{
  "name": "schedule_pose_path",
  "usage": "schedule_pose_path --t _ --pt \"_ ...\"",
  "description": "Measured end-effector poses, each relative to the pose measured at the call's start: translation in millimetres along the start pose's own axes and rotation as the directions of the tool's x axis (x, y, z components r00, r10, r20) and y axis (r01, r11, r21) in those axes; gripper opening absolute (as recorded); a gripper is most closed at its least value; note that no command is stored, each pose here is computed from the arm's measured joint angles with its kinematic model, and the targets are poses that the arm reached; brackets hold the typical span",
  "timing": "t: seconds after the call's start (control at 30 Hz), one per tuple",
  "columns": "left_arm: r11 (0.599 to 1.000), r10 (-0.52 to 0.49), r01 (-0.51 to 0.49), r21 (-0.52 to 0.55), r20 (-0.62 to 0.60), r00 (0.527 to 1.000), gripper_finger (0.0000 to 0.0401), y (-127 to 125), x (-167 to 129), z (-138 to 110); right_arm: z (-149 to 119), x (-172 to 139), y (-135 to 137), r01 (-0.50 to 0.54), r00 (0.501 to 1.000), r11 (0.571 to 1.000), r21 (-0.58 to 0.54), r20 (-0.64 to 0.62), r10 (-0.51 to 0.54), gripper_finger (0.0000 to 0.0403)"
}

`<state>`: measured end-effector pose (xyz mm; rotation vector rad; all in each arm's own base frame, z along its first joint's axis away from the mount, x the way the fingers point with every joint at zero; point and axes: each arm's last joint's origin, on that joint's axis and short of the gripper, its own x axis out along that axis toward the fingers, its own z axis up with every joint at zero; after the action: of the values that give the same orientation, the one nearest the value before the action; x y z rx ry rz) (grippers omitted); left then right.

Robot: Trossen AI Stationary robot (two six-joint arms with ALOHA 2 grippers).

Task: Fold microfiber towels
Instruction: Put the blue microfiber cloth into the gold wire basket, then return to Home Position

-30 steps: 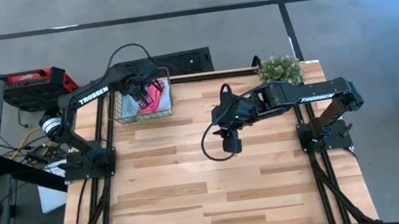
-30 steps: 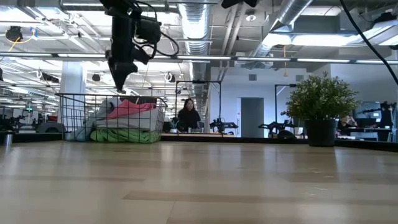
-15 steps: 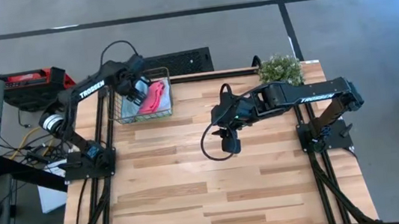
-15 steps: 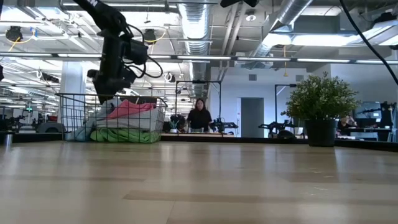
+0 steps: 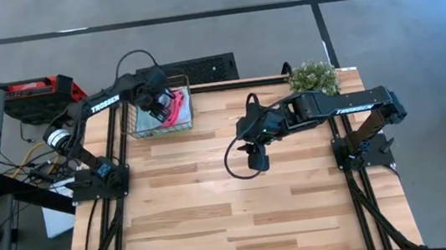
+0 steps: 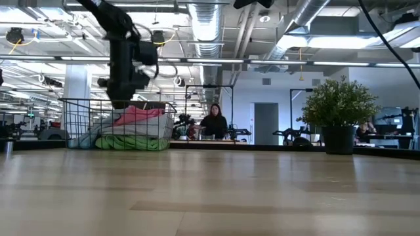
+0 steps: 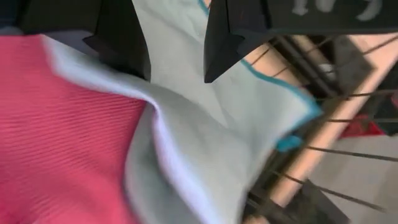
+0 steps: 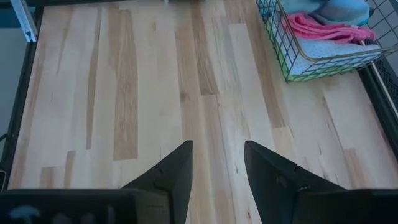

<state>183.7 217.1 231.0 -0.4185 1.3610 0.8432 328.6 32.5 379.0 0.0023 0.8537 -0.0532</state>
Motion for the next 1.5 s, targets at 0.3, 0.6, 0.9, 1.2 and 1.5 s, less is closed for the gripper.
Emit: schedule_pose_path --t 0.3,0.6,0.9,1.2,1.5 --pt "0.999 -0.006 -0.003 0.032 0.283 0.959 0.0142 5.6 -118.0 -20.0 -4.9 -46.4 -6.9 0.039 0.995 0.999 0.032 0.093 -0.041 0.0164" --pt "0.980 -0.191 0.119 0.160 0.574 0.796 0.0051 -9.9 -198.0 -105.2 -24.1 -126.3 -12.2 0.099 0.951 0.993 0.062 0.289 -0.112 0.0053" --pt "0.942 -0.335 0.231 0.245 0.735 0.589 0.0002 6.3 -233.0 -178.3 -71.8 -150.1 -16.9 0.068 0.903 0.994 0.083 0.418 -0.097 0.0017" --pt "0.916 -0.343 0.337 0.216 0.860 0.379 0.0000 28.7 -225.9 -231.7 -139.5 -145.8 -28.4 0.010 0.768 0.992 0.123 0.634 -0.087 0.0011" --pt "0.880 -0.318 0.428 0.208 0.926 0.203 0.0000 21.2 -167.3 -253.4 -195.9 -133.9 -36.5 -0.103 0.637 0.974 0.200 0.765 -0.090 0.0006"
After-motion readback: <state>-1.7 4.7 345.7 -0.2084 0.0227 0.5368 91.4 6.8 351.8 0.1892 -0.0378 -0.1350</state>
